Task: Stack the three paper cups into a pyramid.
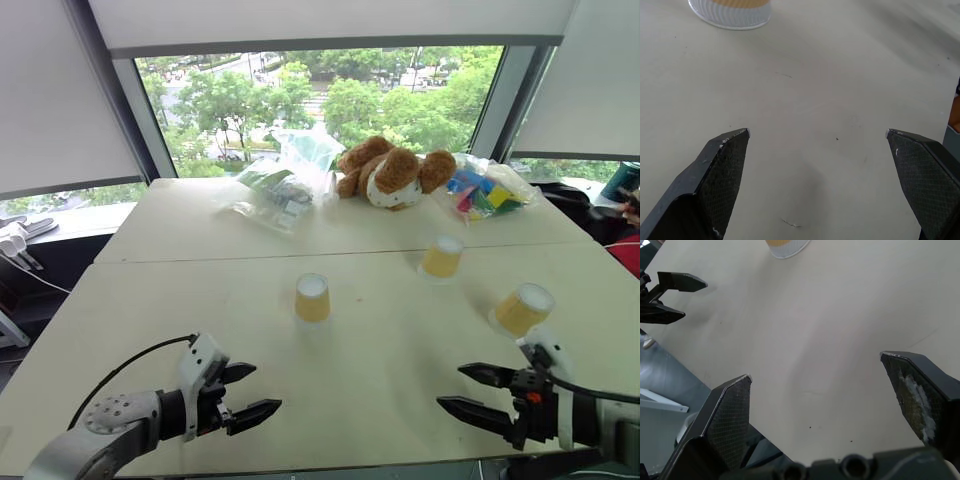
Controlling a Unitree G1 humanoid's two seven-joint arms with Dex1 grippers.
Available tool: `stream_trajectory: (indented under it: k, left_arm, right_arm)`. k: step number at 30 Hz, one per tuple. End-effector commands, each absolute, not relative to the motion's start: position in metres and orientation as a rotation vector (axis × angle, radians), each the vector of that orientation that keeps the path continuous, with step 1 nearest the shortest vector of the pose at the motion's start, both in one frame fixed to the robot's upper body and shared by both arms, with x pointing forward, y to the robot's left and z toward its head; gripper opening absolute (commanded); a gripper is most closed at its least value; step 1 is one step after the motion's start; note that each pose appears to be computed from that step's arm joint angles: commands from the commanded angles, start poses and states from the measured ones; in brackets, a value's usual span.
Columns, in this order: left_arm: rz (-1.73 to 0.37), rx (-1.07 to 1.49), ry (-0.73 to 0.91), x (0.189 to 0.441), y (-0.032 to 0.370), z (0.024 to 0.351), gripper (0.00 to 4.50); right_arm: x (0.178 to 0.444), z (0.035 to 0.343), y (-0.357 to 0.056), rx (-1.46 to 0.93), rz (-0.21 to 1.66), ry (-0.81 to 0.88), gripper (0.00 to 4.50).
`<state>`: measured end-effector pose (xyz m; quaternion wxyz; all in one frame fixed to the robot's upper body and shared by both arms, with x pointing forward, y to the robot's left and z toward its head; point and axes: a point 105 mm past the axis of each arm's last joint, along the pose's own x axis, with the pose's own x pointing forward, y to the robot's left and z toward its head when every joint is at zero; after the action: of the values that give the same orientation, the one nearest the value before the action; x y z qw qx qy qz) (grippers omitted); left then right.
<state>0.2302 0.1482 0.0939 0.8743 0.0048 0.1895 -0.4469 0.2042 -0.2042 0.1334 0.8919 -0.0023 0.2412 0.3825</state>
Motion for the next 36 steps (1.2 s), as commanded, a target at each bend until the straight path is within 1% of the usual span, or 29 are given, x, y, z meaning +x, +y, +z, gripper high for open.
stream_trajectory:
  k: [1,16,18,22,26,30,33,36]
  left_arm:
    - [-0.943,0.016,0.353,0.232,0.147,0.102,4.50]
    - [-0.930,0.013,0.347,0.235,0.149,0.105,4.50]
    - [-0.920,0.012,0.335,0.237,0.151,0.107,4.50]
    - [-0.913,0.023,0.318,0.247,0.154,0.115,4.50]
    - [-0.904,0.031,0.285,0.263,0.168,0.133,4.50]
    - [-0.918,0.085,0.246,0.284,0.184,0.161,4.50]
    - [-0.973,0.108,0.191,0.295,0.175,0.182,4.50]
    - [-1.036,0.119,0.134,0.297,0.154,0.192,4.50]
  right_arm:
    - [0.207,0.140,-0.203,-0.032,0.800,0.465,4.48]
    - [0.211,0.140,-0.202,-0.035,0.795,0.451,4.48]
    - [0.213,0.140,-0.202,-0.042,0.796,0.450,4.48]
    - [0.224,0.149,-0.205,-0.064,0.765,0.397,4.48]
    - [0.227,0.156,-0.213,-0.050,0.695,0.343,4.48]
    - [0.234,0.177,-0.233,-0.023,0.560,0.216,4.48]
    - [0.239,0.195,-0.252,-0.053,0.445,0.131,4.48]
    - [0.244,0.211,-0.272,-0.113,0.309,0.056,4.48]
